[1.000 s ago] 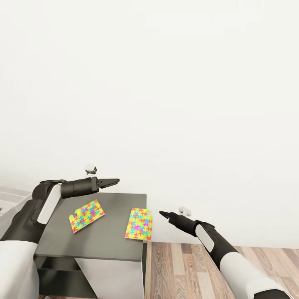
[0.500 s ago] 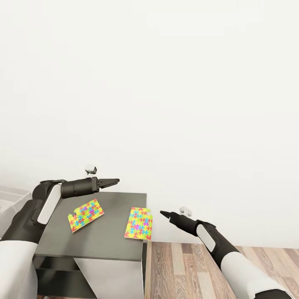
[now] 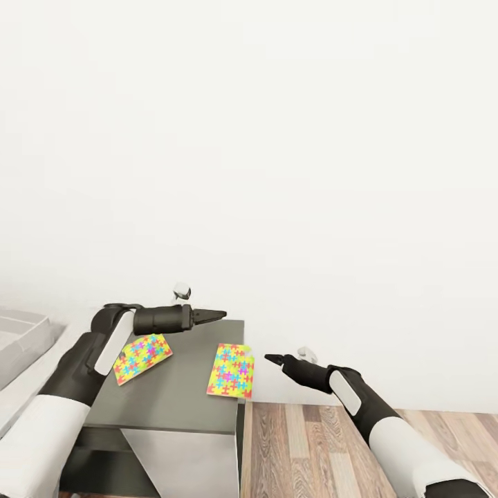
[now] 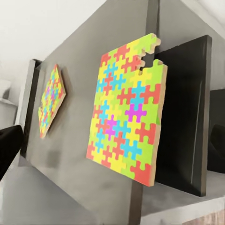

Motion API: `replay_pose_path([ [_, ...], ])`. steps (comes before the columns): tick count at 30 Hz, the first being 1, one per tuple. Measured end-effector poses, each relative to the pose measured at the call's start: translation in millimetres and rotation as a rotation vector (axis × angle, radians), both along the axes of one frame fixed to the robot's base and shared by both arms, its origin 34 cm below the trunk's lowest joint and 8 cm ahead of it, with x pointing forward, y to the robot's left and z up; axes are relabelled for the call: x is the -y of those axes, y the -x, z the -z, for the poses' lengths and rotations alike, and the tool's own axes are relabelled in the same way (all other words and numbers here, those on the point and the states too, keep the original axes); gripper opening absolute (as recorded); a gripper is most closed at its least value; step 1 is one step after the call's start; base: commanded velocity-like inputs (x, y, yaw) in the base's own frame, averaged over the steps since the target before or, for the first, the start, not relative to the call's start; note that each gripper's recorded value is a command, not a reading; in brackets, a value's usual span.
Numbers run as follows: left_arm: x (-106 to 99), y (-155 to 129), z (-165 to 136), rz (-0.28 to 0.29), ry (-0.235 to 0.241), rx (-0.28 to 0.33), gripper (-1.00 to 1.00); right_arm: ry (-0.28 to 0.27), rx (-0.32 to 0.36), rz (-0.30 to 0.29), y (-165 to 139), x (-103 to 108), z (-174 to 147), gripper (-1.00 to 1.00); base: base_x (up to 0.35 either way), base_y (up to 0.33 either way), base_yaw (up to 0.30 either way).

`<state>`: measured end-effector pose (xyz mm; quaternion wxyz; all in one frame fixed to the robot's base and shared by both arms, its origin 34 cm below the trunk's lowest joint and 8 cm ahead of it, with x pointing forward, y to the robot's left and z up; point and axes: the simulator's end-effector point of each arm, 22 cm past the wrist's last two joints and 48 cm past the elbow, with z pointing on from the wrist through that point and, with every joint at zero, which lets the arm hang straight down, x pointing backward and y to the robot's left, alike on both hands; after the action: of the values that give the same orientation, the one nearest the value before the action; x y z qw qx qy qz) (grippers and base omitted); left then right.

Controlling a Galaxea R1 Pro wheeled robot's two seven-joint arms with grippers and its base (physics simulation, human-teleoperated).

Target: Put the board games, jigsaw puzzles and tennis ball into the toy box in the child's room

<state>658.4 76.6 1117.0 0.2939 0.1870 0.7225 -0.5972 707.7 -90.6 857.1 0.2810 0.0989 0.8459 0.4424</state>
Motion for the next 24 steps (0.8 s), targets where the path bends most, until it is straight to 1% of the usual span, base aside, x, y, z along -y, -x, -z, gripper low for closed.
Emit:
replay_pose_path([
  [3,0,-2,14,-0.001,-0.006,-0.033,1.0,-0.035,-0.005,0.01,-2,1,-2,1.0,0.0,0.0,0.0],
  [4,0,-4,18,-0.003,-0.009,-0.042,1.0,-0.056,-0.015,0.012,-2,1,-3,1.0,0.0,0.0,0.0],
  [6,-1,-7,20,-0.004,-0.01,-0.044,1.0,-0.075,-0.03,0.012,-1,0,-2,1.0,0.0,0.0,0.0],
  [8,-1,-10,21,-0.006,-0.013,-0.043,1.0,-0.11,-0.067,0.011,2,0,-1,1.0,0.0,0.0,0.0],
  [10,-2,-11,23,-0.006,-0.013,-0.043,1.0,-0.129,-0.085,0.016,2,1,1,1.0,0.0,0.0,0.0],
  [11,-2,-12,24,-0.007,-0.013,-0.045,1.0,-0.149,-0.099,0.027,2,3,1,1.0,0.0,0.0,0.0],
  [14,-3,-14,27,-0.008,-0.013,-0.046,1.0,-0.182,-0.116,0.051,-1,8,2,1.0,0.0,0.0,0.0],
  [15,-3,-14,29,-0.009,-0.013,-0.046,1.0,-0.206,-0.125,0.067,-3,11,1,1.0,0.0,0.0,0.0],
  [16,-3,-14,30,-0.009,-0.013,-0.046,1.0,-0.218,-0.13,0.076,-4,13,1,1.0,0.0,0.0,0.0],
  [17,-2,-15,30,-0.009,-0.01,-0.047,1.0,-0.249,-0.143,0.097,-6,18,-1,1.0,0.0,0.0,0.0],
  [19,-2,-16,33,-0.01,-0.01,-0.047,1.0,-0.272,-0.153,0.119,-8,23,1,1.0,0.0,0.0,0.0],
  [24,-2,-17,39,-0.01,-0.009,-0.048,1.0,-0.294,-0.162,0.144,-10,29,6,1.0,0.0,0.0,0.0],
])
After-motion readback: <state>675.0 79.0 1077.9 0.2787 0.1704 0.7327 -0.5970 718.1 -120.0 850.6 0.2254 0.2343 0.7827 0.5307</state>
